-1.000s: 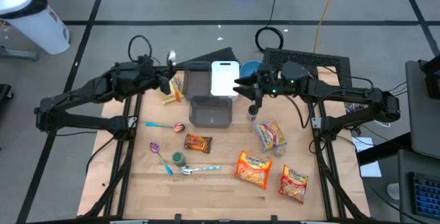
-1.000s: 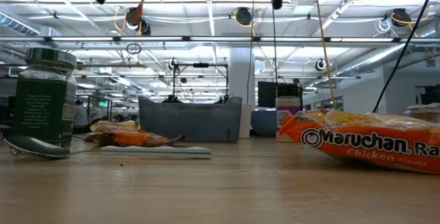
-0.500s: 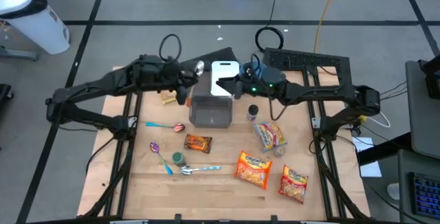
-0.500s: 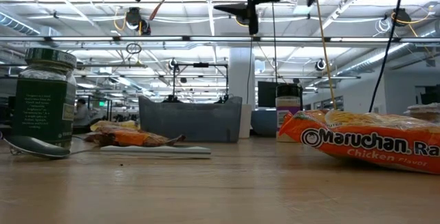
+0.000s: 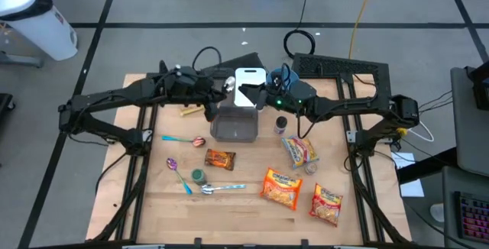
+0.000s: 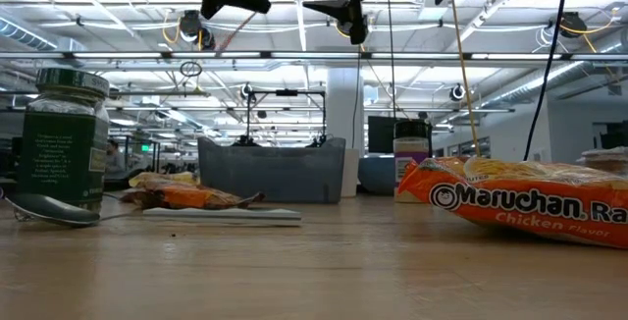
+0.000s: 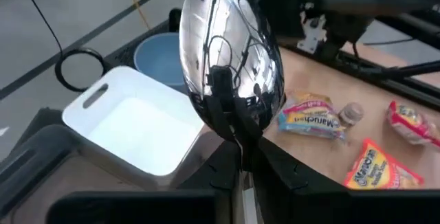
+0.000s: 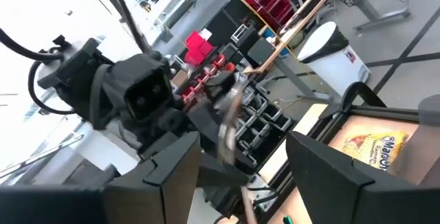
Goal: Pick & Place Food Item
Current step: Put the orange spoon into the bottom black bin
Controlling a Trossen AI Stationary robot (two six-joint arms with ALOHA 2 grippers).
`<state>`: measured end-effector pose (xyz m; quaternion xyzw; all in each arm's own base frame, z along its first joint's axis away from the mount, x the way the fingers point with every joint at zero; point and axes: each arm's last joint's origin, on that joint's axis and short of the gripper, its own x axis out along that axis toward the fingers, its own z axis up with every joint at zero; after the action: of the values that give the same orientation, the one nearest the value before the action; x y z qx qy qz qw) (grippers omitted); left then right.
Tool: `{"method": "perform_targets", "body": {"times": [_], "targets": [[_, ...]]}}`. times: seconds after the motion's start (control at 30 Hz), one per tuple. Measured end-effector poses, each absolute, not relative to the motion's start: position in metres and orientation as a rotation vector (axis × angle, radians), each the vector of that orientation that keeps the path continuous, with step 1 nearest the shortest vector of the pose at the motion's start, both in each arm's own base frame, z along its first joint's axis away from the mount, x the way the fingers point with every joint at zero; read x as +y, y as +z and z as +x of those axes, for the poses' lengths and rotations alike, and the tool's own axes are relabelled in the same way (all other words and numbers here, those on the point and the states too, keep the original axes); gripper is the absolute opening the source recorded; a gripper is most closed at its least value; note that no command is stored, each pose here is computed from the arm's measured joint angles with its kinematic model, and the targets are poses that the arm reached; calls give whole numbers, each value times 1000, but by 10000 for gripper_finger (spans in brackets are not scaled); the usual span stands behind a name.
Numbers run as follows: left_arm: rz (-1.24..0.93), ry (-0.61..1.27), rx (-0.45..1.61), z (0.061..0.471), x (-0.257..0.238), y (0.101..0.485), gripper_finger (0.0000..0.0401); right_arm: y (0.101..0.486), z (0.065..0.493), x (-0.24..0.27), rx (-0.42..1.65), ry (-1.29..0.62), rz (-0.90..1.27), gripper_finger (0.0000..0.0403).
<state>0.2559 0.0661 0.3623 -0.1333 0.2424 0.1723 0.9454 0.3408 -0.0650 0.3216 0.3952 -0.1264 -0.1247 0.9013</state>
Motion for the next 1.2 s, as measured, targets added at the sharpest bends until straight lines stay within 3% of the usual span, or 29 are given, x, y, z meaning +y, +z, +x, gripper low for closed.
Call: {"method": "perform_targets", "body": {"times": [0.2,0.5,0.7,0.97,1.2], "targets": [[-274,328,521,272,65,351,11,321,341,-65,-252,-260,815,210],[-285,308,491,278,59,352,37,319,341,-65,-229,-269,808,210],[-288,297,481,278,59,353,10,318,341,-65,-218,-273,791,204],[-285,292,456,279,59,355,33,318,341,-64,-206,-248,787,123],[-263,273,460,279,59,355,8,319,341,-64,-213,-246,760,56]]}}
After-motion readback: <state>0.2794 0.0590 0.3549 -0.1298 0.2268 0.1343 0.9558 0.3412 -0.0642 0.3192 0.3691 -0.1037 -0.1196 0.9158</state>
